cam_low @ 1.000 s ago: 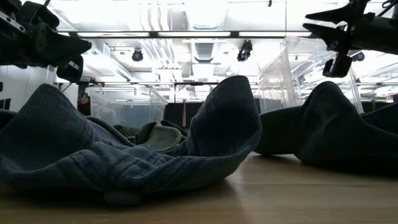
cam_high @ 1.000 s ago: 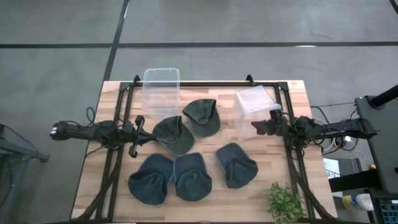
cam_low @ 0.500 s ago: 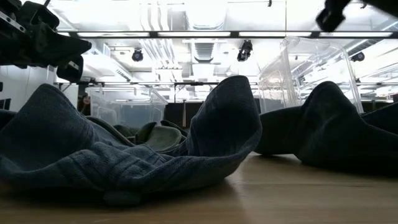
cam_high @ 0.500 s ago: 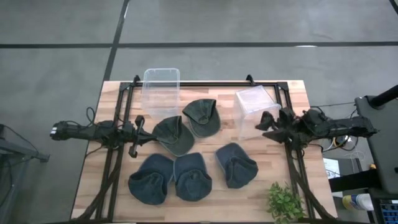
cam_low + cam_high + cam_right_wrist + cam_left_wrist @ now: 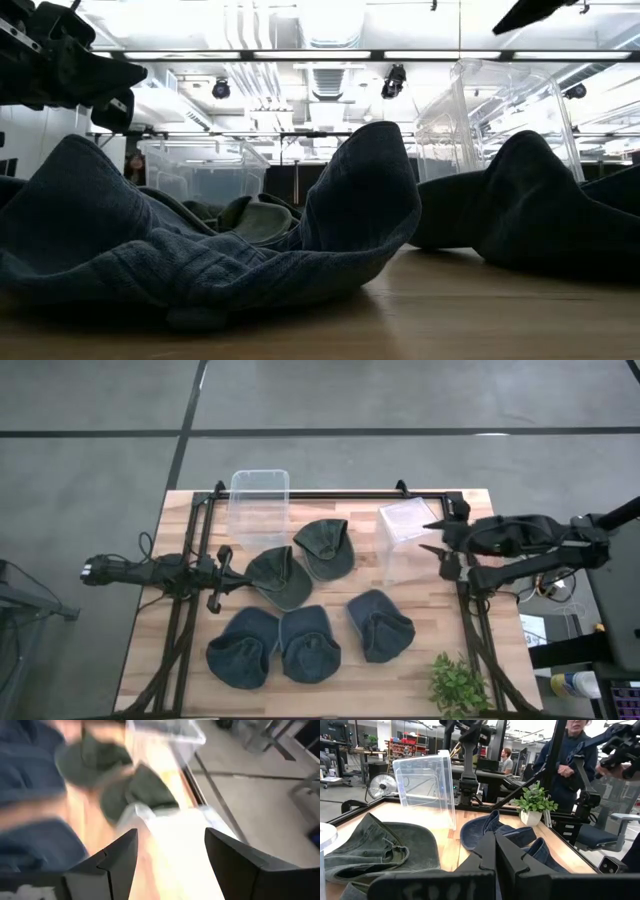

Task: Pick & Place hat
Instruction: Adjust the right transparent bin

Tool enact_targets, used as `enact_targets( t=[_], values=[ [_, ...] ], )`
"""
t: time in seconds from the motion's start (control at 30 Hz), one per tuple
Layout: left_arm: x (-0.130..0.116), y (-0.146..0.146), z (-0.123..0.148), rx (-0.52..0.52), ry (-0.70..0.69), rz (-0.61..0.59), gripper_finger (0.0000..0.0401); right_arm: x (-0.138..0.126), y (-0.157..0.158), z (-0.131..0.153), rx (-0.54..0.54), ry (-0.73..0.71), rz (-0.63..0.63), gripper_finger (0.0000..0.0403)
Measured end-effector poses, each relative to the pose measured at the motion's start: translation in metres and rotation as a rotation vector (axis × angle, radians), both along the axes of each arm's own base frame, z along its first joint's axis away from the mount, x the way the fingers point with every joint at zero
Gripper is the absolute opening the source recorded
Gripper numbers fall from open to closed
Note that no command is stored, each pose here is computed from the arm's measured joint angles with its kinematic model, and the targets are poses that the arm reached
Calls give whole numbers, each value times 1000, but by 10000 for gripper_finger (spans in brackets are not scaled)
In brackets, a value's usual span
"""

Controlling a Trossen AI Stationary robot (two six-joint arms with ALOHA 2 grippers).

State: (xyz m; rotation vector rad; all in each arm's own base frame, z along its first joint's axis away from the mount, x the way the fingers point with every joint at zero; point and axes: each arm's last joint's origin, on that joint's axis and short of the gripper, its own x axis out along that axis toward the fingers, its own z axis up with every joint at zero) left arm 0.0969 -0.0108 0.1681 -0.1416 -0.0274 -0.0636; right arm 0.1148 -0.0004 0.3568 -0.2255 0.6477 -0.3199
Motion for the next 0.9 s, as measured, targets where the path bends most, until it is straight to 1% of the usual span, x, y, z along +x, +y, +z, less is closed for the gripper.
enact_targets(
  t=[0.07, 0.17, 0.23, 0.4, 0.53, 0.6, 0.67, 0.73, 0.8, 0.83, 0.9],
  values=[
    [0, 0, 0, 0, 0, 0, 0, 9, 1, 0, -38, 101, 27, 224],
    [0, 0, 0, 0, 0, 0, 0, 21, 4, -9, -85, 274, 68, 224],
    [0, 0, 0, 0, 0, 0, 0, 29, 6, -14, -113, 344, 80, 224],
    [0, 0, 0, 0, 0, 0, 0, 47, 6, -23, -297, 429, -28, 216],
    [0, 0, 0, 0, 0, 0, 0, 57, 6, -37, -373, 501, -67, 199],
    [0, 0, 0, 0, 0, 0, 0, 61, 5, -44, -381, 533, -70, 179],
    [0, 0, 0, 0, 0, 0, 0, 65, 3, -48, -383, 560, -81, 146],
    [0, 0, 0, 0, 0, 0, 0, 70, 0, -49, -388, 578, -97, 97],
    [0, 0, 0, 0, 0, 0, 0, 73, -2, -46, -398, 594, -96, 39],
    [0, 0, 0, 0, 0, 0, 0, 74, -3, -44, -411, 600, -104, 29],
    [0, 0, 0, 0, 0, 1, 0, 79, -6, -35, -405, 592, -91, 25]
  ],
)
